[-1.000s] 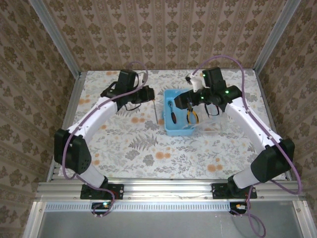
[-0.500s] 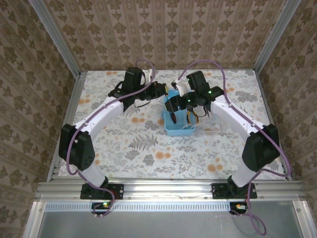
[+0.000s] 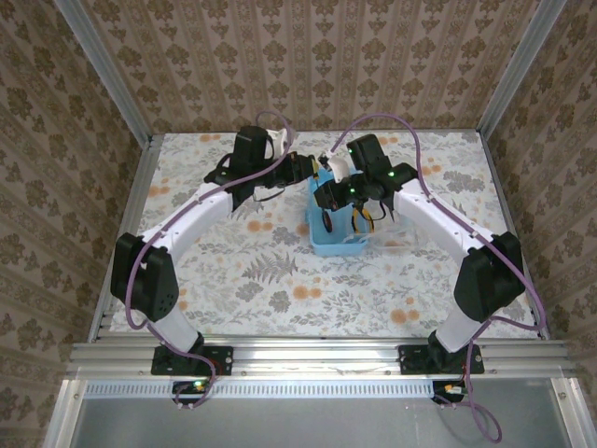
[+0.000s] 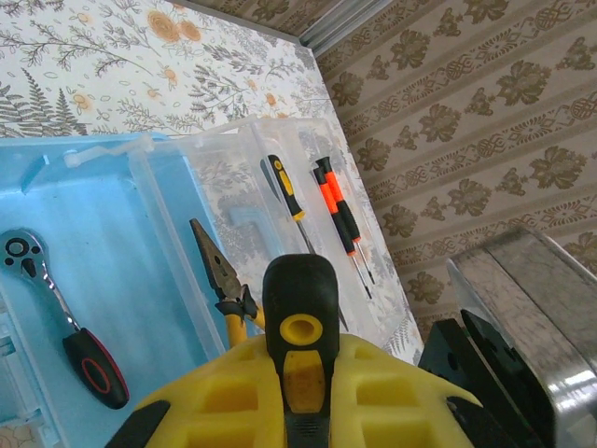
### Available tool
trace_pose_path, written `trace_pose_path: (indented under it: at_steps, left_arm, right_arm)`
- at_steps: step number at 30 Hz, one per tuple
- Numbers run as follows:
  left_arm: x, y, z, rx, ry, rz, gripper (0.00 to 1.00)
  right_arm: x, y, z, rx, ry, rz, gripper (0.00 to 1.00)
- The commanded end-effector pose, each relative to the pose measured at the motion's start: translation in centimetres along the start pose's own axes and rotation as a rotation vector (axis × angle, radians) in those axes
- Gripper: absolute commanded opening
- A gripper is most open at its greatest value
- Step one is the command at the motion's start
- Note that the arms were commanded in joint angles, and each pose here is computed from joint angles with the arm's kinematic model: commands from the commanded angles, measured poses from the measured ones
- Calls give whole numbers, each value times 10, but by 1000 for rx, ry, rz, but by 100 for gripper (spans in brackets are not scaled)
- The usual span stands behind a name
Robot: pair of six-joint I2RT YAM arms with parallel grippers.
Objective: Pack the tool kit
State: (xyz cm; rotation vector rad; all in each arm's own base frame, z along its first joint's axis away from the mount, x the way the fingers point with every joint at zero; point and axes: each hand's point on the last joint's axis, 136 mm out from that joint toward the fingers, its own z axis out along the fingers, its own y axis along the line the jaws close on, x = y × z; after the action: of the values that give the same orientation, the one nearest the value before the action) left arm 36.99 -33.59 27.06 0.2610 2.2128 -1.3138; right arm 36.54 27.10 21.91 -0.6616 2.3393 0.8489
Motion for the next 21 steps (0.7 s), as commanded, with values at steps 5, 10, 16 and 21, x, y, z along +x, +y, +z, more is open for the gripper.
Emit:
trace_pose_path:
  at_steps: [5,10,16,21]
  left_arm:
    - [2,-4,-3,20,-2,2,5]
    - [6,12,-7,-76,6,23,49]
    - [9,71,-38,-376,21,82,100]
    - [21,149,-89,-731,80,75,100]
  right_arm:
    - [-15,8,-8,-9,-44,-33,0]
    - [-10,-2,-11,41,-17,-3,0]
    - [-12,-35,-37,127,-40,67,0]
    - [3,-92,-67,348,2,140,0]
